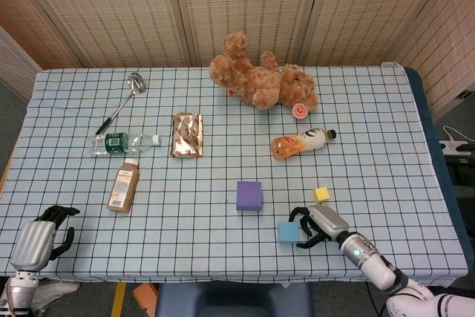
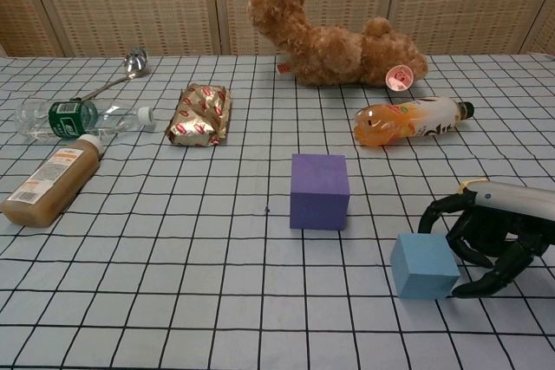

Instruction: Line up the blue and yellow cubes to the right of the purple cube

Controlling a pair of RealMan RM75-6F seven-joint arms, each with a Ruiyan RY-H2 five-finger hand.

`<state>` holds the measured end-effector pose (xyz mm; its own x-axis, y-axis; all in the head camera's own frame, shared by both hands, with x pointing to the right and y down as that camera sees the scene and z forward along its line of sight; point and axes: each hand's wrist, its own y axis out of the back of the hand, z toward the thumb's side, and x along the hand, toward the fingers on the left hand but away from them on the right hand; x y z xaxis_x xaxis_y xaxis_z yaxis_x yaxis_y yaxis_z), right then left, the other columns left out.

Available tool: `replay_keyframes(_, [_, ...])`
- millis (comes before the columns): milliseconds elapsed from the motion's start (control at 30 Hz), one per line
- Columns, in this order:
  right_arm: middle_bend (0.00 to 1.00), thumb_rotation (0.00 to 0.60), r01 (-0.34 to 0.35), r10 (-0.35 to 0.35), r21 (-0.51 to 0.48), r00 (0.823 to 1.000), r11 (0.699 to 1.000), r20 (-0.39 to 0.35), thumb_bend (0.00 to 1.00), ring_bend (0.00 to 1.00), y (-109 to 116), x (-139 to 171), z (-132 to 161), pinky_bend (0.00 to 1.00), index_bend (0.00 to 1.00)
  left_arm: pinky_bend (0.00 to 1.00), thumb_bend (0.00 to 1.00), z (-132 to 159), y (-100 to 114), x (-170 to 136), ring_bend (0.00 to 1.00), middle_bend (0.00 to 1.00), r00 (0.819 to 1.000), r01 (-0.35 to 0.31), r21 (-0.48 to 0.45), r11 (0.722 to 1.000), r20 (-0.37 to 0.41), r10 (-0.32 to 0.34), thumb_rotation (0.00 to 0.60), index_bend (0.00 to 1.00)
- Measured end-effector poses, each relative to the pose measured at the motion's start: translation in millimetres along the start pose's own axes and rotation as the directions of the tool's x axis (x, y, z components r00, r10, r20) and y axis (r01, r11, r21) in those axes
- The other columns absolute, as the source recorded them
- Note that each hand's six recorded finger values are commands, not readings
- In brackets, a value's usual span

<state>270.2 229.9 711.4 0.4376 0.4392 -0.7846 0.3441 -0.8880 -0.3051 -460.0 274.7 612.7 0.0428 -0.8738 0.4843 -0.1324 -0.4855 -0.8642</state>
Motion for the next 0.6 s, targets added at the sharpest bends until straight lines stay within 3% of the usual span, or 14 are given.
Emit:
replay_keyframes(333, [0.81,0.600,0.050,-0.051,-0.032,0.999,0.998,-0.011,0.01,0.89,-2,-2,0,1.00,0.54,0.52,0.54,1,-1,0,0.24,0.36,1.000,0.003,-0.001,1.000,0.002,-0.003,0.600,0.35])
replay_keyframes(600, [0.81,0.600,0.120,-0.120,-0.033,0.993,0.992,-0.009,0.01,0.89,8,-4,-1,1.00,0.55,0.51,0.54,1,-1,1,0.24,0.36,1.000,0.007,0.000,1.000,0.003,-0.007,0.600,0.35])
